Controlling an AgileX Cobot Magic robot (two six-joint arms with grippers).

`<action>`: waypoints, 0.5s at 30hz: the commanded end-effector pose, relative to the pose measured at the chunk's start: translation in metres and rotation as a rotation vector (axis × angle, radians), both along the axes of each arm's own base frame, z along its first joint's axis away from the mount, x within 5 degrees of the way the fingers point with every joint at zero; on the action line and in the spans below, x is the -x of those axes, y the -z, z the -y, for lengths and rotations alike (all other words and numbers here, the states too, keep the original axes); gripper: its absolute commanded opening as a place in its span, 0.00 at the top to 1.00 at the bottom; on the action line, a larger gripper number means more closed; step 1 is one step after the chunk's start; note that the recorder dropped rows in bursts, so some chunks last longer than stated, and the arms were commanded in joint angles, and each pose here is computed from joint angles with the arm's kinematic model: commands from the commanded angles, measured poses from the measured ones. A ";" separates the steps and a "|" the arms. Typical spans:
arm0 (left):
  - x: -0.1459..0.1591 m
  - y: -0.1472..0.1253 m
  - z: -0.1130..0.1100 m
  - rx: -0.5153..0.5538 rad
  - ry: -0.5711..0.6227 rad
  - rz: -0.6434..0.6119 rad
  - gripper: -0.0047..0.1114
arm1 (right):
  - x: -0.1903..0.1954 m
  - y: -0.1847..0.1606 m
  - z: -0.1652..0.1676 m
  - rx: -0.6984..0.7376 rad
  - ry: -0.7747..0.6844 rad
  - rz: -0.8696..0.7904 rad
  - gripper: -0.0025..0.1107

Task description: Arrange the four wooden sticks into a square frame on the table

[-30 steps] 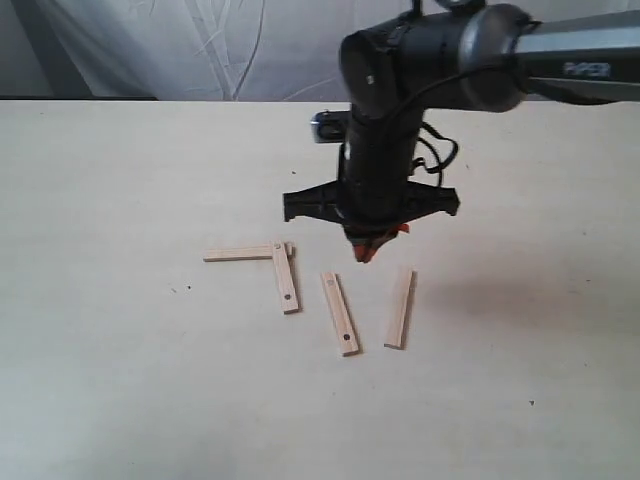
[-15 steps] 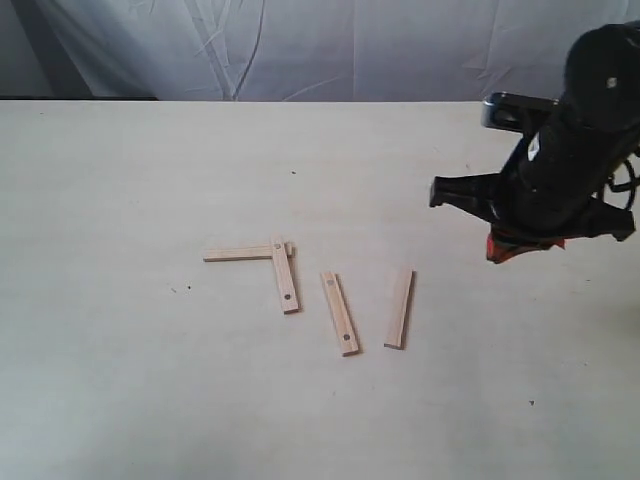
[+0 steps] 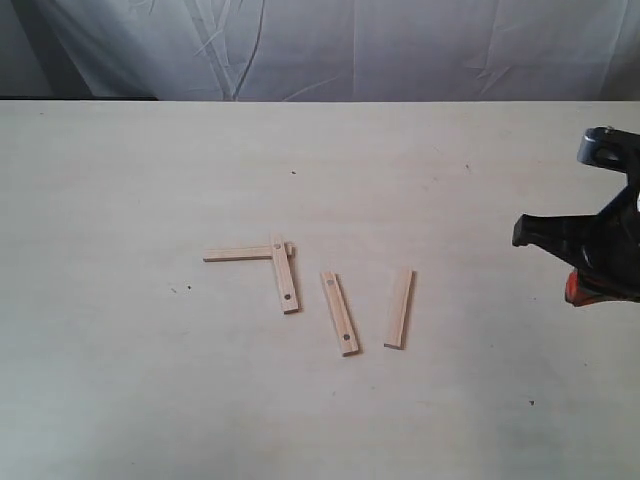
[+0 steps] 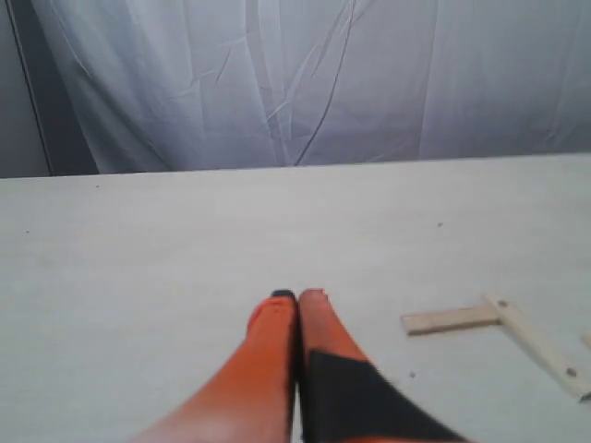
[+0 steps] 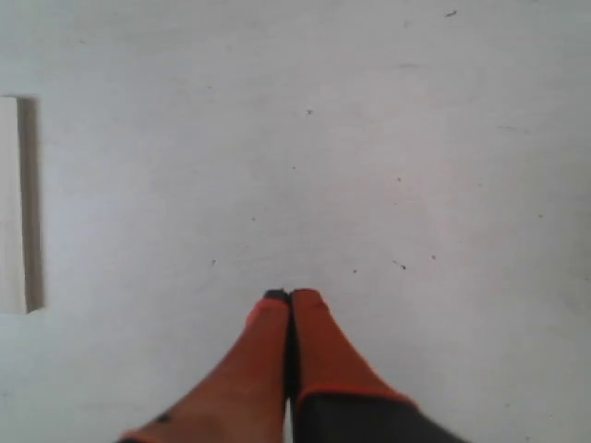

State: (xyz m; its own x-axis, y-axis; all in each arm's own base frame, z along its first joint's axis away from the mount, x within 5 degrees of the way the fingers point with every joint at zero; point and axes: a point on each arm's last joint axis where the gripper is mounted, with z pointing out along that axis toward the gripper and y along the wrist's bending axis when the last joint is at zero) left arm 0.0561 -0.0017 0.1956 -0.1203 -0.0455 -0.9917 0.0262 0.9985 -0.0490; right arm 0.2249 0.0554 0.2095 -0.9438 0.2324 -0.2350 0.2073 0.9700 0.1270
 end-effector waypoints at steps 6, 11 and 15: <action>0.001 -0.024 -0.001 0.231 -0.010 0.270 0.96 | 0.003 -0.016 0.005 0.018 -0.054 0.125 0.98; 0.003 -0.033 -0.003 0.243 -0.020 0.370 0.96 | 0.002 -0.017 0.005 0.022 -0.060 0.148 0.98; 0.005 -0.040 -0.005 0.360 -0.017 0.458 0.96 | 0.000 -0.018 0.005 0.023 -0.063 0.168 0.98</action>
State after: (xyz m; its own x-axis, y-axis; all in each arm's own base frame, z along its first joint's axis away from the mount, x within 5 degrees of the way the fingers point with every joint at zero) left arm 0.0534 0.0014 0.2309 0.2575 -0.3036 -0.9173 0.0793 0.9528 -0.2931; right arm 0.2242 0.0528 0.2261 -0.9115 0.1834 -0.3682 0.1399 0.9800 0.1417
